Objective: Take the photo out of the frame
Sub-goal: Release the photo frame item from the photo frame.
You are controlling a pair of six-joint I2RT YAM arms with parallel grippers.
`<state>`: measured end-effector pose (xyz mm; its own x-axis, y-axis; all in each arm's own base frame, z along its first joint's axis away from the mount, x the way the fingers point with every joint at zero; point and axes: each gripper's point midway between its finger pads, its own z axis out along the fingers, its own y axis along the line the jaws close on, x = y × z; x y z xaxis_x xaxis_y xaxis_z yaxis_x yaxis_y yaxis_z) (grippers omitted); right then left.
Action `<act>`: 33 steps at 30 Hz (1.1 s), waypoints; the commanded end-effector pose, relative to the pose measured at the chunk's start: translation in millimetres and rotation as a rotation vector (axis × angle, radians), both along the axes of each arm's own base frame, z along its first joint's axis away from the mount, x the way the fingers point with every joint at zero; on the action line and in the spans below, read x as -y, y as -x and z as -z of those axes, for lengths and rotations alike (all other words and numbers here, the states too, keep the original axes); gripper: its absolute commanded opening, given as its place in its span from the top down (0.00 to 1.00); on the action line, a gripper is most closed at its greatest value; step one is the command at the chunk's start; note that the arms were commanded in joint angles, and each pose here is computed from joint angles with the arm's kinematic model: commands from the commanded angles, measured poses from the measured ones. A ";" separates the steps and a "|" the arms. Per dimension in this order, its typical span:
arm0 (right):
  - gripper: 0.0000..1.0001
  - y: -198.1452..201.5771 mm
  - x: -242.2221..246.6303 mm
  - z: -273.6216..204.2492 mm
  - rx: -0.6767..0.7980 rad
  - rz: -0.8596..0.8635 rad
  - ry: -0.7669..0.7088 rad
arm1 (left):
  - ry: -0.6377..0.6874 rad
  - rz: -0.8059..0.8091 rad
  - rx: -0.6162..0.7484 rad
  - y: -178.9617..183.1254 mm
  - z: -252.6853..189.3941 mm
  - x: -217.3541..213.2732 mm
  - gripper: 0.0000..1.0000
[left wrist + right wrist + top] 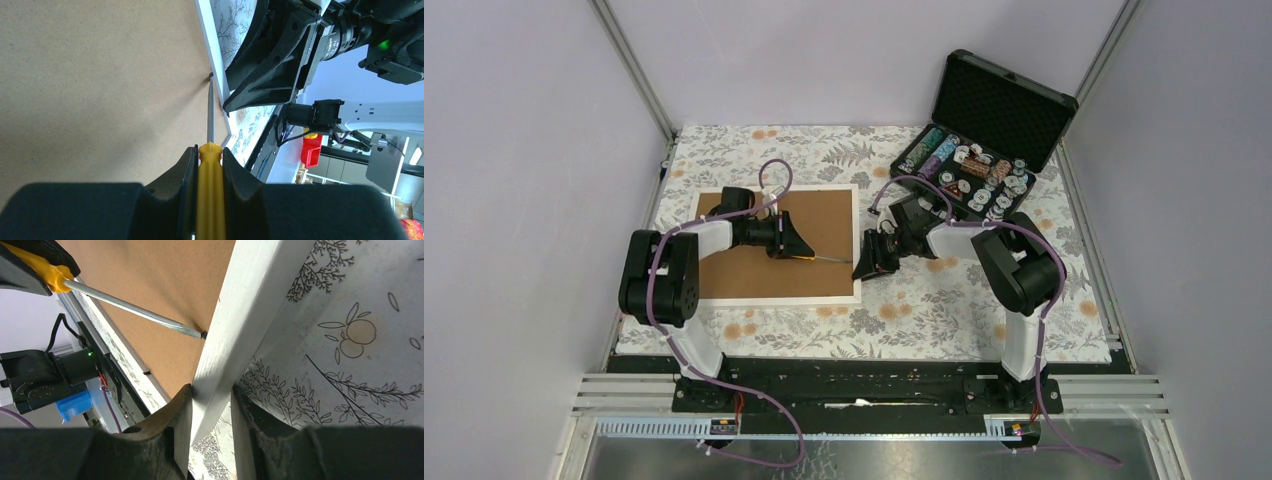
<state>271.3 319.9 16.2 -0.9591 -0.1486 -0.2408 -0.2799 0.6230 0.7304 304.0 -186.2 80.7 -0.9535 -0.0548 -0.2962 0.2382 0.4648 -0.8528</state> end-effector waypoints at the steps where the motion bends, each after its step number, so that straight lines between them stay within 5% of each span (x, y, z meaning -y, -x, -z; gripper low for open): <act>1: 0.85 7.4 14.7 53.4 0.026 -0.035 0.140 | -0.042 0.003 0.010 -1.9 23.9 2.9 1.00; 8: 1.00 8.1 11.6 59.4 0.017 -0.048 0.163 | -0.009 0.004 -0.020 0.4 34.5 12.2 1.00; 24: 1.00 15.2 17.0 77.8 -0.021 -0.067 0.244 | 0.048 -0.025 -0.107 1.5 57.9 18.6 1.00; 33: 1.00 13.8 22.8 78.9 -0.010 -0.060 0.272 | -0.090 -0.034 0.084 -14.2 2.3 -5.3 1.00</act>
<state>271.5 320.6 14.1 -0.9644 -0.1911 -0.1830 -0.2636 0.6337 0.7273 306.2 -189.4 73.2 -0.9646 -0.0941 -0.2463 0.1895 0.4022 -0.8957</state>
